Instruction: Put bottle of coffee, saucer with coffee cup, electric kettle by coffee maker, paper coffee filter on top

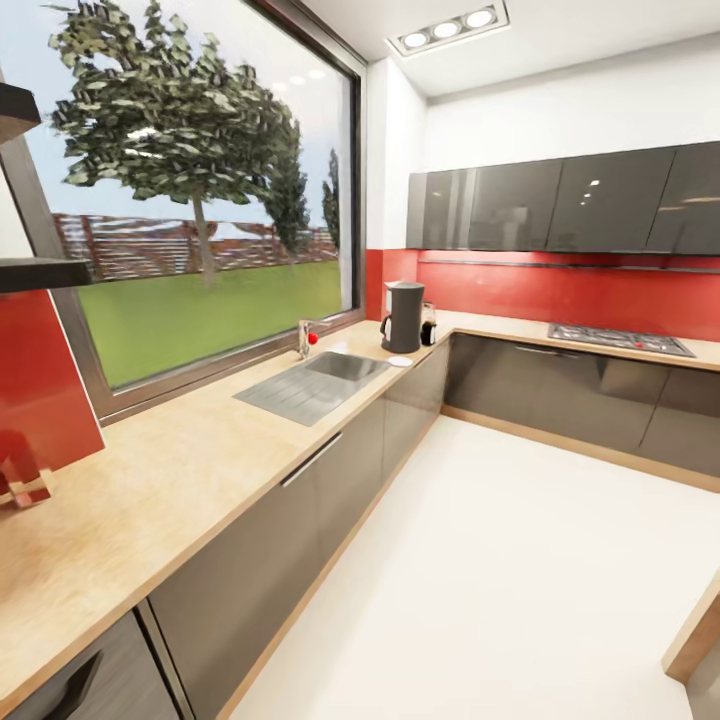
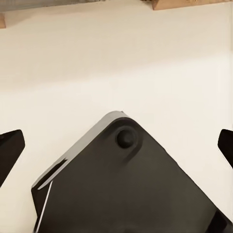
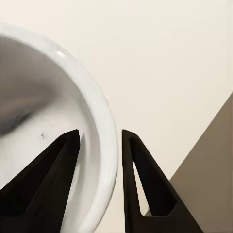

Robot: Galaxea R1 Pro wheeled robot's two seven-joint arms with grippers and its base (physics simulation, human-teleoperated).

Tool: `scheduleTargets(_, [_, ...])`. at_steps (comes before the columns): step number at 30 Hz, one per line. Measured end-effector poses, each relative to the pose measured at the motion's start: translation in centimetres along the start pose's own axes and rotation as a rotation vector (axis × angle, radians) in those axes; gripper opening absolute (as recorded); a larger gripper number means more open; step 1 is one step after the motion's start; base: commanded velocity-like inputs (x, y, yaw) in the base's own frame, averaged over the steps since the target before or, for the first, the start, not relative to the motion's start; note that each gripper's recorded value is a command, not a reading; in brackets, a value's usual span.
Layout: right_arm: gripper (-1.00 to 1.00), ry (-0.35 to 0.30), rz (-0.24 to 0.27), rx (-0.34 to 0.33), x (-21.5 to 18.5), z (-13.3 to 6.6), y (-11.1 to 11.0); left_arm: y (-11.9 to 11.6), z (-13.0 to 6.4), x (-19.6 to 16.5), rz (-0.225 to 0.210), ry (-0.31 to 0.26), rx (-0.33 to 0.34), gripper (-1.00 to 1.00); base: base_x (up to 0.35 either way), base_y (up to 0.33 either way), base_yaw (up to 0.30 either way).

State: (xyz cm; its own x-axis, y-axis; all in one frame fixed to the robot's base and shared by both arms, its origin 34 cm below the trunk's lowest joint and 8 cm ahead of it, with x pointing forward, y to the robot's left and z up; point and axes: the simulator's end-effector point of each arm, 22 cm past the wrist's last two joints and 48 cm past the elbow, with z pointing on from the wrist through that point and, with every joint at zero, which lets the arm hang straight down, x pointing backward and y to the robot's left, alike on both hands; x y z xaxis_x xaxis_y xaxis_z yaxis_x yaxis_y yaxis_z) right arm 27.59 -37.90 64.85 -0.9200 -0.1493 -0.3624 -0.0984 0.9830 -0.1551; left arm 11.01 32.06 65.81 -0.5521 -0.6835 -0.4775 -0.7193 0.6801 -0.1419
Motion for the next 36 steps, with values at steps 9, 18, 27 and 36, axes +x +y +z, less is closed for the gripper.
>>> scheduleTargets(9, [-1.0, -0.003, 0.03, 0.01, -0.12, 0.01, -0.14, -0.29, -0.03, 0.24, 0.014, 0.008, 0.01, 1.0, 0.333, -0.041, 0.0])
scheduleTargets(18, [-1.0, -0.005, 0.071, 0.02, -0.17, 0.02, -0.28, -0.45, -0.01, 0.3, 0.021, 0.011, 0.016, 1.0, 0.295, -0.192, 0.032])
scheduleTargets(27, [-1.0, -0.005, 0.073, 0.021, -0.16, 0.04, -0.31, -0.45, -0.02, 0.36, 0.023, 0.013, 0.016, 1.0, 0.199, -0.177, 0.258])
scheduleTargets(36, [-1.0, -0.005, 0.072, 0.02, -0.17, 0.04, -0.27, -0.53, -0.04, 0.47, 0.023, 0.016, 0.017, 1.0, 0.036, -0.065, 0.236])
